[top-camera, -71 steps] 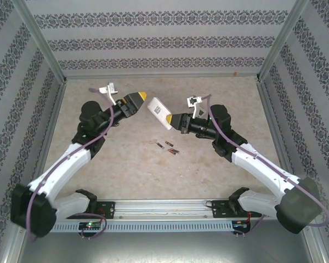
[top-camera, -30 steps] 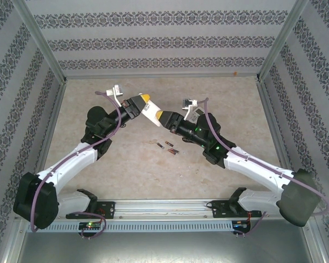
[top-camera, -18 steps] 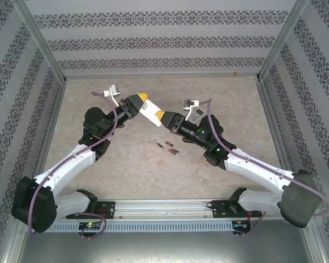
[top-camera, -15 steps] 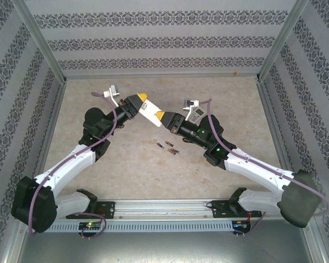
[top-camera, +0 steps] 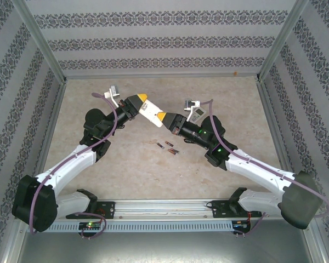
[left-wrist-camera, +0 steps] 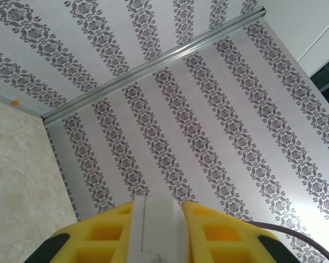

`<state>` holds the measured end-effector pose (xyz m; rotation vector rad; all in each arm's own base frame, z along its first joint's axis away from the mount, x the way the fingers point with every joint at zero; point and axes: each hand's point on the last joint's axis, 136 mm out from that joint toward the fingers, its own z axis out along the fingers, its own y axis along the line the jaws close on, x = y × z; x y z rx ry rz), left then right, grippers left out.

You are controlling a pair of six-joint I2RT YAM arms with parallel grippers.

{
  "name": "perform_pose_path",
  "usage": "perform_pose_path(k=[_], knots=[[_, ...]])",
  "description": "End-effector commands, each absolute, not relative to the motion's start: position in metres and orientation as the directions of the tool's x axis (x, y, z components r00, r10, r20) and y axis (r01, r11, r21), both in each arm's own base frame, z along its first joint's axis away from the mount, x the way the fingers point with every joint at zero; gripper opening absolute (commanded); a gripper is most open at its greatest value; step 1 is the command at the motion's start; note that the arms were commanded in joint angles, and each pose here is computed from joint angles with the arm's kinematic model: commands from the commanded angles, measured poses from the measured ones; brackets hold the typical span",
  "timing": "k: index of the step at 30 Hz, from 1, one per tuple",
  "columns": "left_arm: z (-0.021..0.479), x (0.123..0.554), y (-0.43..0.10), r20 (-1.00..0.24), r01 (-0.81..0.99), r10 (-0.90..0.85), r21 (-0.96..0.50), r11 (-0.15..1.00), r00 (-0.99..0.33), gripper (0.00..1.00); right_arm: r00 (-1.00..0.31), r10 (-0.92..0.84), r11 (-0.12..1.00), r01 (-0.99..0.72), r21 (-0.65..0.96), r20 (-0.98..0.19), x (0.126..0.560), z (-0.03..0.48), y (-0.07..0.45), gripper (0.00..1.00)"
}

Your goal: Load the batteries into the remote control

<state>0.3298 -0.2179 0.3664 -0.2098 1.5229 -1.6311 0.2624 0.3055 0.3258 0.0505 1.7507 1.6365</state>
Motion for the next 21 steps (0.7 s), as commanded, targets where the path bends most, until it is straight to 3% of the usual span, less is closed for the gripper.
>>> perform_pose_path(k=[1, 2, 7, 8, 12, 13, 18, 21], knots=[[0.392, 0.327, -0.203, -0.479, 0.546, -0.716, -0.822, 0.162, -0.507, 0.0, -0.737, 0.474, 0.266, -0.402, 0.876, -0.482, 0.264, 0.298, 0.296, 0.28], [0.391, 0.328, -0.201, -0.478, 0.541, -0.72, -0.824, 0.17, -0.502, 0.0, -0.733, 0.48, 0.27, -0.4, 0.876, -0.482, 0.263, 0.297, 0.293, 0.29], [0.39, 0.33, -0.204, -0.46, 0.541, -0.717, -0.83, 0.137, -0.524, 0.0, -0.733, 0.46, 0.261, -0.429, 0.865, -0.502, 0.26, 0.302, 0.292, 0.04], [0.388, 0.331, -0.203, -0.456, 0.539, -0.721, -0.831, 0.135, -0.522, 0.0, -0.738, 0.46, 0.257, -0.422, 0.869, -0.495, 0.26, 0.302, 0.292, 0.05], [0.385, 0.334, -0.198, -0.467, 0.533, -0.727, -0.83, 0.165, -0.502, 0.0, -0.737, 0.478, 0.257, -0.404, 0.878, -0.479, 0.261, 0.3, 0.285, 0.32], [0.386, 0.334, -0.196, -0.47, 0.534, -0.73, -0.828, 0.17, -0.496, 0.0, -0.735, 0.48, 0.26, -0.403, 0.877, -0.48, 0.261, 0.299, 0.284, 0.33], [0.387, 0.335, -0.199, -0.461, 0.537, -0.727, -0.83, 0.15, -0.509, 0.0, -0.739, 0.458, 0.247, -0.428, 0.869, -0.494, 0.258, 0.301, 0.287, 0.09], [0.384, 0.336, -0.2, -0.453, 0.534, -0.728, -0.834, 0.141, -0.515, 0.0, -0.737, 0.455, 0.24, -0.439, 0.866, -0.499, 0.258, 0.304, 0.289, 0.06]])
